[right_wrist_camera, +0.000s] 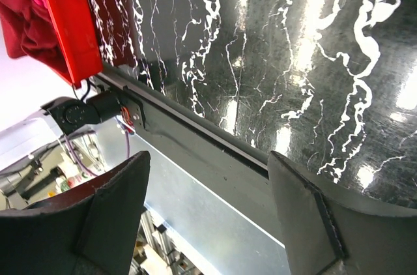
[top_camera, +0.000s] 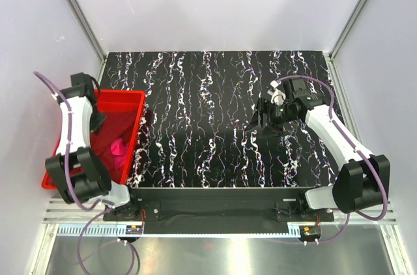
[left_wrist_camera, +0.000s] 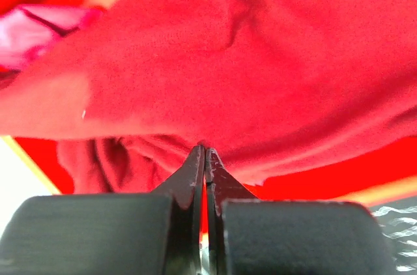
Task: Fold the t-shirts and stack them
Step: Grab the tshirt from the pile
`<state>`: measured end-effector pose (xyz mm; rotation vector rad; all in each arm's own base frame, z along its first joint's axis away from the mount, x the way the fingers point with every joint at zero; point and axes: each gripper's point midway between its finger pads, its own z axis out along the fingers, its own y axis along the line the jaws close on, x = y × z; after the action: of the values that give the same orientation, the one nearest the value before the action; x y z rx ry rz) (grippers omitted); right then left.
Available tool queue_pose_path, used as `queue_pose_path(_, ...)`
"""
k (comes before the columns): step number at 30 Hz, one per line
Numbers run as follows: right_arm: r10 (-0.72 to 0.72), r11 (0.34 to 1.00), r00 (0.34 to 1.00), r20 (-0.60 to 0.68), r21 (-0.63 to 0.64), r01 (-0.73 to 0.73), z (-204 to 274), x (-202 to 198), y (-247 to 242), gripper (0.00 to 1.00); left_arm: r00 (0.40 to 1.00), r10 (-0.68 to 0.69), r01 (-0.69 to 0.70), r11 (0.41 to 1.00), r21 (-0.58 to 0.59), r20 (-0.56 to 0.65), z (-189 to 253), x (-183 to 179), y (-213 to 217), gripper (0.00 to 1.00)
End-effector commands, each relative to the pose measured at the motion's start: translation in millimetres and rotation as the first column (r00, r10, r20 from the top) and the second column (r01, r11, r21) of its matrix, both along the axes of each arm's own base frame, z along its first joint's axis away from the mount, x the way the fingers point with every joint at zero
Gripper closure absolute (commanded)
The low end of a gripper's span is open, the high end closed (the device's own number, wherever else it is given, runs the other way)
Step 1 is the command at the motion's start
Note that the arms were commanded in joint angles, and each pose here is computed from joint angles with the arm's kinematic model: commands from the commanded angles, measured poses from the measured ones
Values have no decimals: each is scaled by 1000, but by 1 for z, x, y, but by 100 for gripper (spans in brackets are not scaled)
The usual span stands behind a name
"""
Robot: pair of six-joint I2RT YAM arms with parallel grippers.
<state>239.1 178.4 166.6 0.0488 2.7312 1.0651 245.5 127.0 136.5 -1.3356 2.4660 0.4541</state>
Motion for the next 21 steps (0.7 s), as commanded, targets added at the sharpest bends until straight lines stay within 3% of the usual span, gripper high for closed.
queue_pose_path(1, 47, 999, 997, 58, 10, -48, 14, 5, 10, 20, 978, 41, -62, 993, 97, 206, 77, 2, 7, 100)
queue_pose_path(4, 56, 998, 997, 56, 13, -57, 13, 4, 13, 20, 953, 31, -65, 992, 105, 303, 112, 1, -3, 100)
queue_pose_path(7, 71, 997, 996, 55, 15, -72, 13, 2, 17, 21, 883, -40, -14, 994, 110, 467, 170, 14, -23, 100)
queue_pose_path(11, 92, 996, 995, 49, 7, -93, 10, 1, 22, 21, 642, -195, 88, 980, 181, 742, 284, 36, -62, 100)
queue_pose_path(13, 101, 995, 994, 47, -1, -101, 12, 1, 25, 21, 387, -277, 174, 959, 225, 879, 372, 36, -100, 100)
queue_pose_path(14, 102, 995, 994, 47, -5, -102, 11, 1, 24, 20, 389, -279, 196, 956, 217, 878, 370, 40, -105, 100)
queue_pose_path(15, 102, 995, 994, 50, -7, -102, 12, 2, 25, 20, 256, -285, 229, 946, 229, 924, 411, 33, -120, 100)
queue_pose_path(16, 99, 995, 994, 48, -11, -99, 11, 2, 24, 20, 190, -290, 305, 926, 225, 938, 424, 33, -138, 100)
queue_pose_path(21, 89, 996, 995, 54, -33, -88, 9, 4, 21, 20, -13, -273, 529, 815, 239, 962, 461, 31, -208, 100)
